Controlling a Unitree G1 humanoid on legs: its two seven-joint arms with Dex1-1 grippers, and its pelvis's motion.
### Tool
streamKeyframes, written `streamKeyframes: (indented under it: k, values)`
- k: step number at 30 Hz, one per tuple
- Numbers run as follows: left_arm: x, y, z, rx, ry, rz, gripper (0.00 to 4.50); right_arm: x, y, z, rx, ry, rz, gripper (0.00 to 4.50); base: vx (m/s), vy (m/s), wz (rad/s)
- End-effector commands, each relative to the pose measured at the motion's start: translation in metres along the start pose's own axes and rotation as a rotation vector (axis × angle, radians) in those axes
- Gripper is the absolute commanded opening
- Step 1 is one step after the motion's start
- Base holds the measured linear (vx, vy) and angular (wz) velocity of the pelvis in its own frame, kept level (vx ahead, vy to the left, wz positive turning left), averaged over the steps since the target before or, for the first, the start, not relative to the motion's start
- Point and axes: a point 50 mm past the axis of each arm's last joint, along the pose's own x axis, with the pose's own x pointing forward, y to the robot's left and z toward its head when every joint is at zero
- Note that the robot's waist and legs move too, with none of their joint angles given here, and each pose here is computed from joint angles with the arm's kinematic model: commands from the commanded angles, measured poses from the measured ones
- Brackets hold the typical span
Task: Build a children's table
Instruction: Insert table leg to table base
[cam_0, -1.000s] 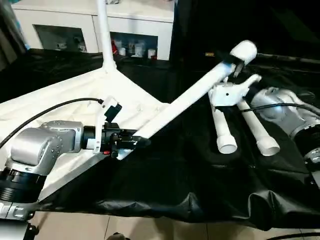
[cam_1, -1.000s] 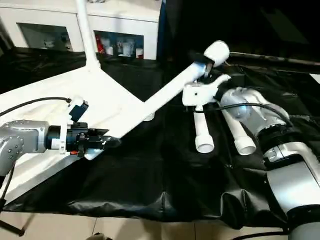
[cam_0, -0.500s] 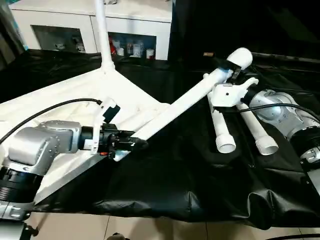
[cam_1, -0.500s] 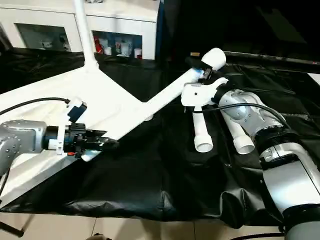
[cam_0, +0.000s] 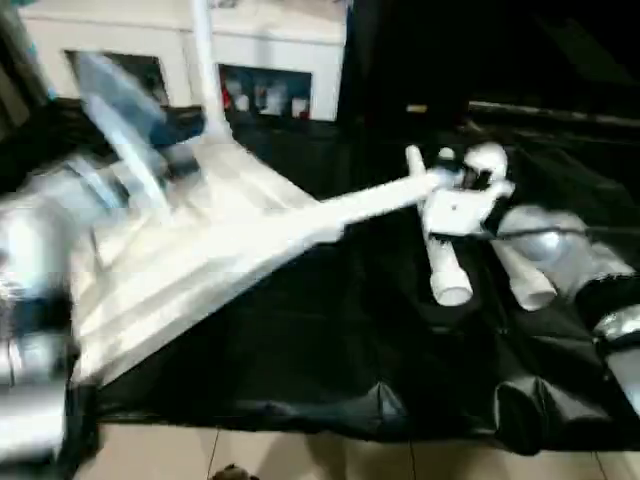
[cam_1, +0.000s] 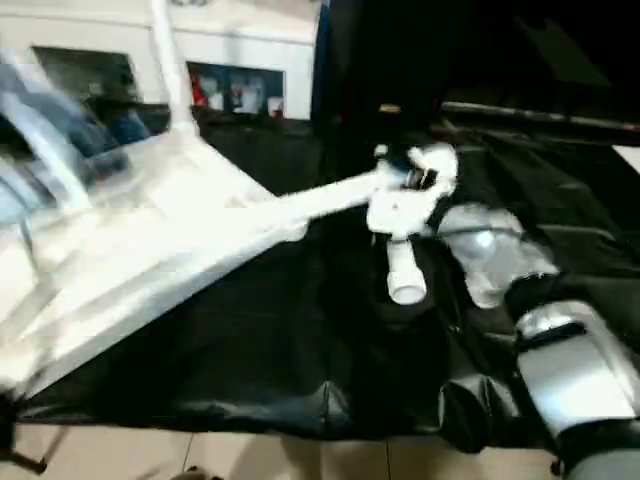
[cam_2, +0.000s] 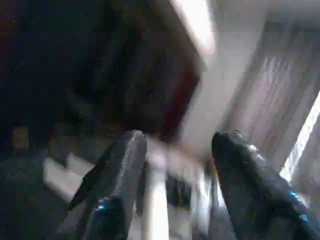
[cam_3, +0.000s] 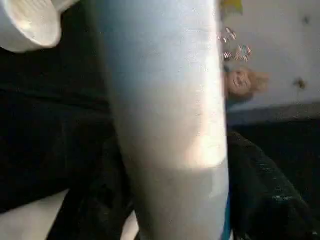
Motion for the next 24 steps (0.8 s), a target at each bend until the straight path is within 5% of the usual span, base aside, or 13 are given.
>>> streamKeyframes:
  k: [1,4,8,12,18,24]
  values:
    - [-0.009,0.012,0.002,-0.069,-0.113,0.069,2.64,-0.004,-0.011,-0.007,0.056,0.038,-0.06,2.16,0.0,0.0,0.0]
    - [-0.01,0.025,0.01,-0.039,-0.213,0.209,2.64,-0.003,-0.013,-0.011,0.186,0.071,-0.108,2.0,0.0,0.0,0.0]
    - [-0.008,0.047,0.003,0.153,-0.132,0.512,2.64,-0.001,-0.013,-0.009,0.344,0.046,-0.147,1.9,0.0,0.0,0.0]
    - [0.006,0.045,-0.021,0.36,0.063,0.513,2.64,0.011,-0.018,0.005,0.847,-0.124,-0.216,1.87,0.0,0.0,0.0]
    - [0.027,0.032,-0.049,0.347,0.147,0.413,2.64,0.025,-0.017,0.029,1.248,-0.316,-0.092,1.86,0.0,0.0,0.0]
    - [0.053,0.001,-0.081,0.188,0.17,0.199,2.64,0.022,0.001,0.068,1.622,-0.55,0.349,1.86,0.0,0.0,0.0]
